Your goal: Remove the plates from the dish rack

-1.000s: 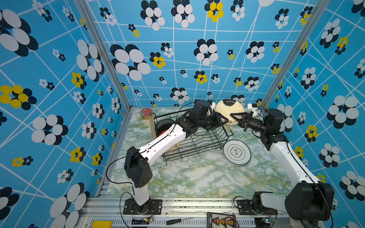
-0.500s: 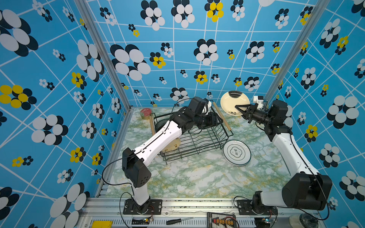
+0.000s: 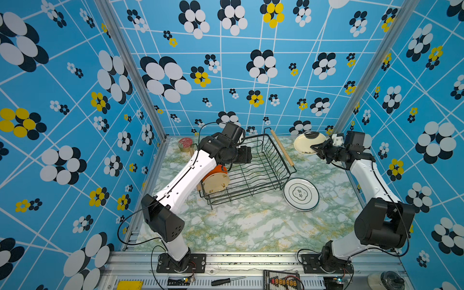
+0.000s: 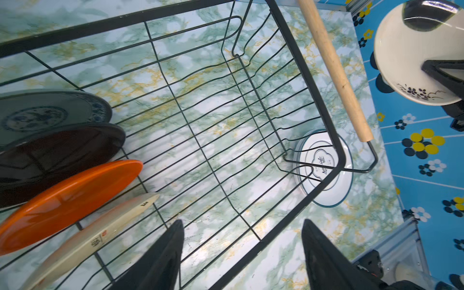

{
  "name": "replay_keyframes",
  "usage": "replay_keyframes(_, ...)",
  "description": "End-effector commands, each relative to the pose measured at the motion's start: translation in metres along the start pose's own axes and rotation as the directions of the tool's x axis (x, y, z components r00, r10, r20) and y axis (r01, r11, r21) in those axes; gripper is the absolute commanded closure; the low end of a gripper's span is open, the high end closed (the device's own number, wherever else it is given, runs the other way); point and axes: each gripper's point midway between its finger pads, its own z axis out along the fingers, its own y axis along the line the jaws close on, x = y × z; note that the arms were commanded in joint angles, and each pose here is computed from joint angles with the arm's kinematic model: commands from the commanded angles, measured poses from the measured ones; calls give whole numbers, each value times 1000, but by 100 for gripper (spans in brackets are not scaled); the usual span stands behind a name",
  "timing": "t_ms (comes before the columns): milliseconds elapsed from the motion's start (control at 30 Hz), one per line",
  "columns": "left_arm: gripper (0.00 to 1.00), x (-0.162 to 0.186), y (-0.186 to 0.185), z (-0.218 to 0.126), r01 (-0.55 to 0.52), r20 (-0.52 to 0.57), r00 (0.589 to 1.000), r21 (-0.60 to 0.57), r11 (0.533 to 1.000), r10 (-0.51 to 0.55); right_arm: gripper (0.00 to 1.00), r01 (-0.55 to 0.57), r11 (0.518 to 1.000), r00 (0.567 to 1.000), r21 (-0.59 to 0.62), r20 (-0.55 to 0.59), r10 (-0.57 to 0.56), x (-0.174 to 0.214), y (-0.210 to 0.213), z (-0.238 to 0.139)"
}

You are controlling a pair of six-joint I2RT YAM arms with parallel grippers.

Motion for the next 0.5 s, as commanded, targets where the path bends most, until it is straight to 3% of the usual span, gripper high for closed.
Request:
replay_keyframes(0, 15, -3, 15, -15, -59, 18, 998, -65, 996, 61, 100, 46, 991, 999, 122, -8, -45, -1, -24, 4)
replay_keyframes(33, 0, -4, 15, -15, -60, 19, 998, -63, 996, 62, 100, 43, 989, 999, 140, -19, -40, 0, -31, 7)
replay_keyframes(467, 1, -3, 30, -5, -33, 39, 999, -60, 998, 36, 100, 26, 972, 984, 232, -176, 16, 28, -83, 43)
